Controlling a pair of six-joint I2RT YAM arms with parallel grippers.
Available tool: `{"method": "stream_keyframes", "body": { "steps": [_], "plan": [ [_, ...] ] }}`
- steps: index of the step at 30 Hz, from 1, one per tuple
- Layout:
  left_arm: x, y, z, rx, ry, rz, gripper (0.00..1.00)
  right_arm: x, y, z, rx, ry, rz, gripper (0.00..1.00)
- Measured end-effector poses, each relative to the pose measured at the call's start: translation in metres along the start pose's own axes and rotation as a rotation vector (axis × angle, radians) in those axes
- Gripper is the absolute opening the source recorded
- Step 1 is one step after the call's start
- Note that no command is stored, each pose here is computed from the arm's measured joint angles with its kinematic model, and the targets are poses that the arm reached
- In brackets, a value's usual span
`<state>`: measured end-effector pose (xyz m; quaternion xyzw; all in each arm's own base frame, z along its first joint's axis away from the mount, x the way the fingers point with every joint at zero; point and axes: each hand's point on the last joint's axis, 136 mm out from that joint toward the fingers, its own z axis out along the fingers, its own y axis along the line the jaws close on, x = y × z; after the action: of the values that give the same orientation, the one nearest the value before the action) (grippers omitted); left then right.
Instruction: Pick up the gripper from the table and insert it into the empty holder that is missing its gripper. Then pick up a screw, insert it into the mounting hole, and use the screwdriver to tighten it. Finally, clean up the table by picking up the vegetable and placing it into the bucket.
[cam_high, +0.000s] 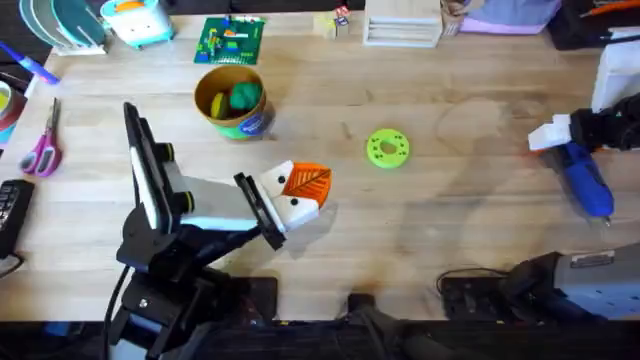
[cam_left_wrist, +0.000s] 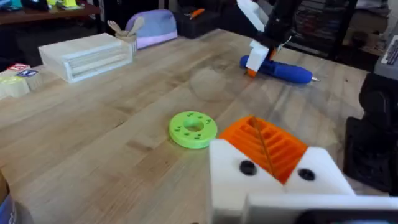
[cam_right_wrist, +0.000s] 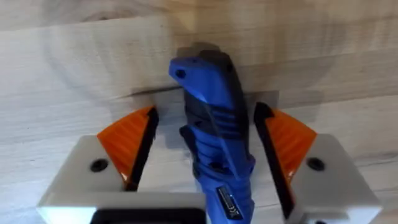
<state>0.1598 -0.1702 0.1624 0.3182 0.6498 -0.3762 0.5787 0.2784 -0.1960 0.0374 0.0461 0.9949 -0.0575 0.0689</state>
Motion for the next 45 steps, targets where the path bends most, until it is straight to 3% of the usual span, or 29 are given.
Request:
{"method": "stream_keyframes", "body": {
  "steps": [5,9,12,18,22,25,26,30,31,37,45],
  "plan": [
    [0.000,0.000,0.000,0.000,0.000,0.000,0.008,0.001,0.001,0.001,-0.006,0.008,0.000,0.983],
    [0.000,0.000,0.000,0.000,0.000,0.000,0.008,0.001,0.002,0.001,-0.014,0.011,0.000,0.918],
    [0.000,0.000,0.000,0.000,0.000,0.000,0.008,0.002,0.004,0.001,-0.022,0.011,0.000,0.829],
    [0.000,0.000,0.000,0.000,0.000,0.000,0.008,0.001,0.009,0.002,-0.050,0.008,-0.003,0.535],
    [0.000,0.000,0.000,0.000,0.000,0.000,0.008,0.001,0.010,0.002,-0.053,0.008,-0.003,0.495],
    [0.000,0.000,0.000,0.000,0.000,0.000,0.008,0.001,0.009,0.002,-0.045,0.006,-0.010,0.383],
    [0.000,0.000,0.000,0.000,0.000,0.000,0.008,0.001,0.008,0.002,-0.045,0.007,-0.010,0.411],
    [0.000,0.000,0.000,0.000,0.000,0.000,0.008,-0.001,0.002,0.002,-0.016,0.002,-0.010,0.941],
    [0.000,0.000,0.000,0.000,0.000,0.000,0.008,-0.001,0.000,0.002,-0.012,0.002,-0.006,0.977],
    [0.000,0.000,0.000,0.000,0.000,0.000,0.008,0.002,0.000,0.001,-0.014,0.011,-0.003,0.992],
    [0.000,0.000,0.000,0.000,0.000,0.000,0.008,0.006,0.018,-0.004,-0.120,0.036,-0.003,0.993]
  ]
}}
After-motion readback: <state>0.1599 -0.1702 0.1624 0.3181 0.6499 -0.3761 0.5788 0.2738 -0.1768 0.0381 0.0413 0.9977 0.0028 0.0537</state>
